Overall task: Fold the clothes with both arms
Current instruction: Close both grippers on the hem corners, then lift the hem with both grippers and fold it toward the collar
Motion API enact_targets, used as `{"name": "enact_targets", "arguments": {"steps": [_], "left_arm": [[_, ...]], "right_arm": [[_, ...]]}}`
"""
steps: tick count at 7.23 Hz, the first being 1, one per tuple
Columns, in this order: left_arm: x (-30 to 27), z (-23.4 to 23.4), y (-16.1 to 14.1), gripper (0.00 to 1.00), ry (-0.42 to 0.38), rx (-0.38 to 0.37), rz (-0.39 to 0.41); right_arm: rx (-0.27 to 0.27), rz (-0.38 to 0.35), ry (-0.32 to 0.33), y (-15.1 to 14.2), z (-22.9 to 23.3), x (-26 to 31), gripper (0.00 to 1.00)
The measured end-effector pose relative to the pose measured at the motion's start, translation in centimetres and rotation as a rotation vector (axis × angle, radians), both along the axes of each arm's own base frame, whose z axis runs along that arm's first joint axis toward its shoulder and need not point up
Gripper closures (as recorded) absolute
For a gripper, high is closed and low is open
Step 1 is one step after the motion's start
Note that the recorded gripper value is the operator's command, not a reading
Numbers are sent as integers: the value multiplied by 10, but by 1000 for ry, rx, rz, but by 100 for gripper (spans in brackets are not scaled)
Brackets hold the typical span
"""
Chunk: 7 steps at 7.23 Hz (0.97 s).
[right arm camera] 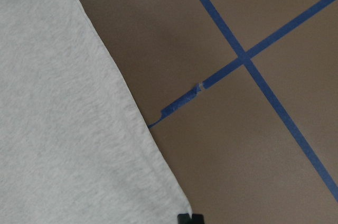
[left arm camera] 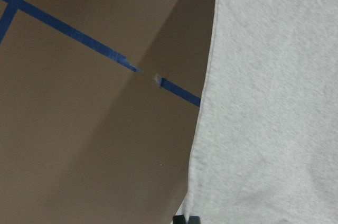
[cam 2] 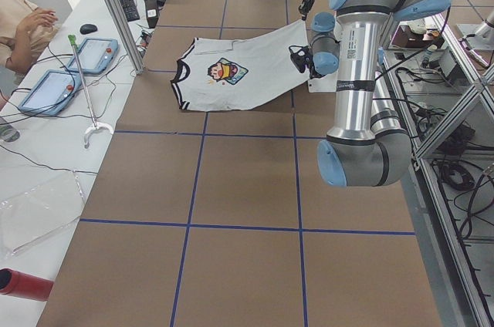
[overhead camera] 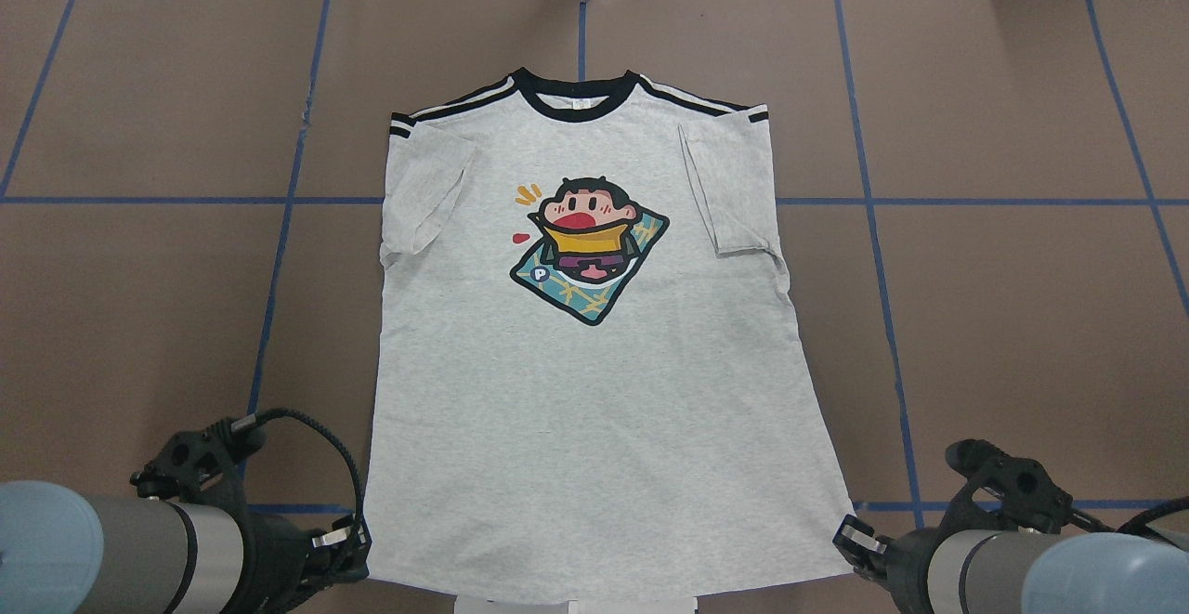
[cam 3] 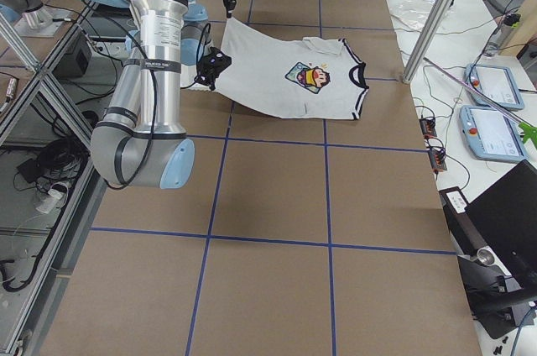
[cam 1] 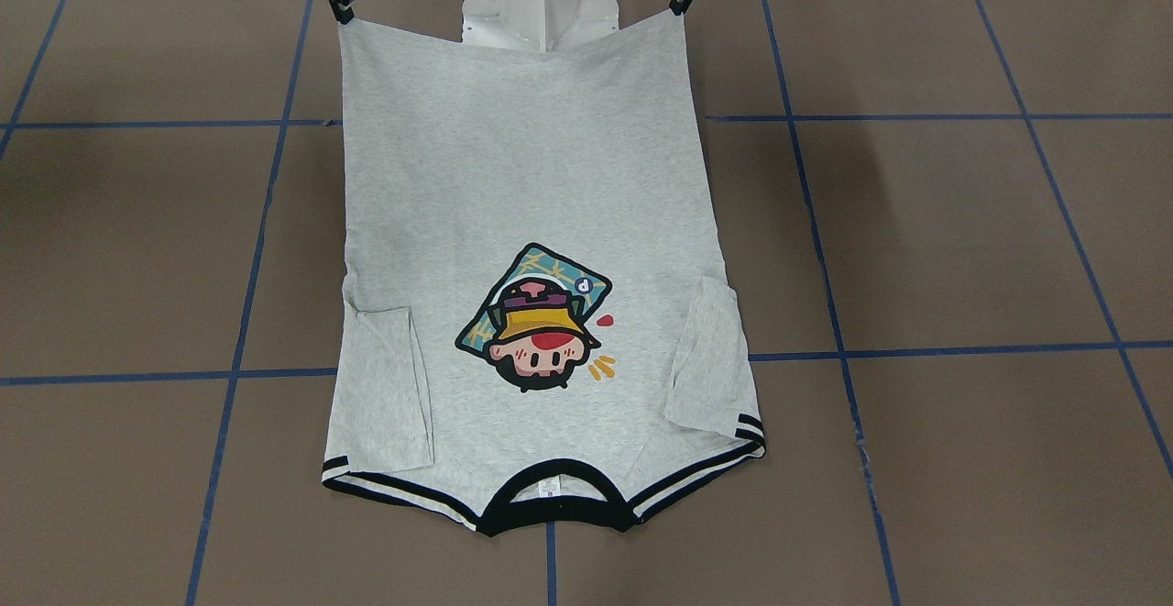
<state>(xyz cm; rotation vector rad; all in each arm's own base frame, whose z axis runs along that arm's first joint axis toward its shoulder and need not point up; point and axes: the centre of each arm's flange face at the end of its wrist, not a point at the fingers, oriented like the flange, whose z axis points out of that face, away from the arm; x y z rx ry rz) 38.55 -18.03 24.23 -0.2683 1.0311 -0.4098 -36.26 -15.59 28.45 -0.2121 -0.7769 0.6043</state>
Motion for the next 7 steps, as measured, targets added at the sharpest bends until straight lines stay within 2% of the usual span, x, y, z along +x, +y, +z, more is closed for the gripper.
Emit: {"name": "enact_targets", "arguments": {"steps": [1, 3, 5, 7], "left_arm": [[-9, -4, -29, 100, 0, 94, -12], [-15, 0, -111, 100, -59, 250, -85], [-1, 16, -204, 100, -149, 304, -151], [-5, 21, -278, 100, -196, 321, -183]], "right_arm": [[7, 11, -13, -26, -6, -1, 100], [51, 71, 10, -110, -22, -25, 100], [116, 106, 79, -204, -31, -28, 100], [148, 126, 145, -276, -23, -19, 100]]}}
